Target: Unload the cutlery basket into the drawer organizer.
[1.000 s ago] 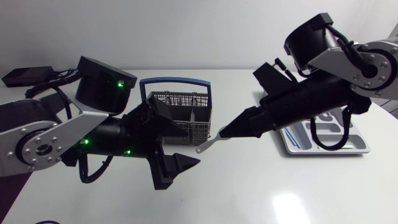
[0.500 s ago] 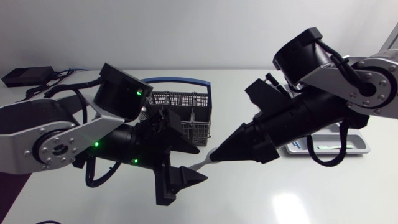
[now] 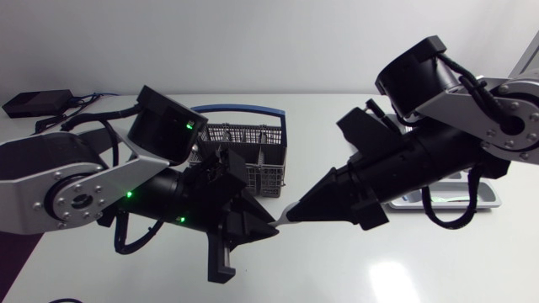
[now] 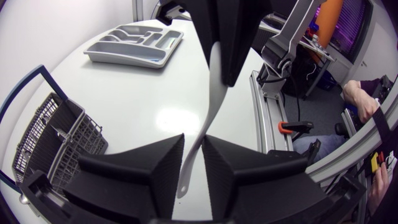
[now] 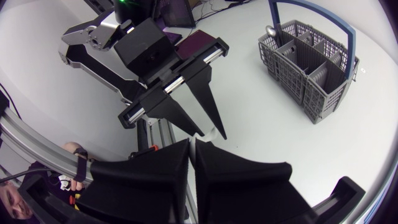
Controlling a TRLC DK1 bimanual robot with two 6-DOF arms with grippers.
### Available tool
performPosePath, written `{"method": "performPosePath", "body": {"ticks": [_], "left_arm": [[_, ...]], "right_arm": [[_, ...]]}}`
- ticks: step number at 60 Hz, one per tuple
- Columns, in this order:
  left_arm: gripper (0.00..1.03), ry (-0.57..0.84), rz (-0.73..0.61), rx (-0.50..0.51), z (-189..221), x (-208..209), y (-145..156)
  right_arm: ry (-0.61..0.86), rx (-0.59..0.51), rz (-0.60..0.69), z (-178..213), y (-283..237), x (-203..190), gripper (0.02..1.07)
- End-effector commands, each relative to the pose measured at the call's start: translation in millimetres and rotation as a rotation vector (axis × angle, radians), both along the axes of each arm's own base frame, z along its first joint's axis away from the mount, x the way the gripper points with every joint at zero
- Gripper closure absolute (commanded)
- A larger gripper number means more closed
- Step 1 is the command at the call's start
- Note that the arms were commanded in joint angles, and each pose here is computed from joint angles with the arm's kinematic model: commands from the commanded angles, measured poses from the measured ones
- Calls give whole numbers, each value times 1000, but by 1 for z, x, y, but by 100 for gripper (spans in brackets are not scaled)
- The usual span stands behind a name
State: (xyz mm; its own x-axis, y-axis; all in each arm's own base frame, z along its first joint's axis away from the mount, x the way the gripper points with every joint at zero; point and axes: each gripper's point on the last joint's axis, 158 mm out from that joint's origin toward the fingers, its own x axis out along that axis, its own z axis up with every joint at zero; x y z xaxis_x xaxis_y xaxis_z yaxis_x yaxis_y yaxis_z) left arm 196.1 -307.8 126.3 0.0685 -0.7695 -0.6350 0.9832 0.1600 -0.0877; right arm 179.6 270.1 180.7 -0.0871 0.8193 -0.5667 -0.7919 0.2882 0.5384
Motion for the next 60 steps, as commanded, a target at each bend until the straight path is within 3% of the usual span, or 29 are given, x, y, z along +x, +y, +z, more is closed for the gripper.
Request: {"method": "performPosePath", "body": {"ticks": [1,9,11,16,26,46,54,60], "left_arm": [[100,-14,-22,-3,4,2,-4],[100,-2,-30,0,5,-1,-5],[100,1,-30,0,5,-1,-5],[100,25,-33,-16,10,-1,-7],[100,42,-17,-19,10,3,-7],[100,160,126,-139,40,41,-13],[100,192,159,-192,51,46,-19],[100,213,179,-210,53,48,-22]], "right_arm": [[12,-7,18,-7,-4,-9,101],[-1,-6,15,-7,-6,-10,97],[-8,-6,12,-6,-7,-10,88],[-34,4,-2,-1,-10,-9,53],[-75,23,-42,6,-18,-4,18],[-139,59,-169,8,-23,17,17],[-147,100,-225,10,-14,34,34],[-174,125,-279,16,-7,50,40]]}}
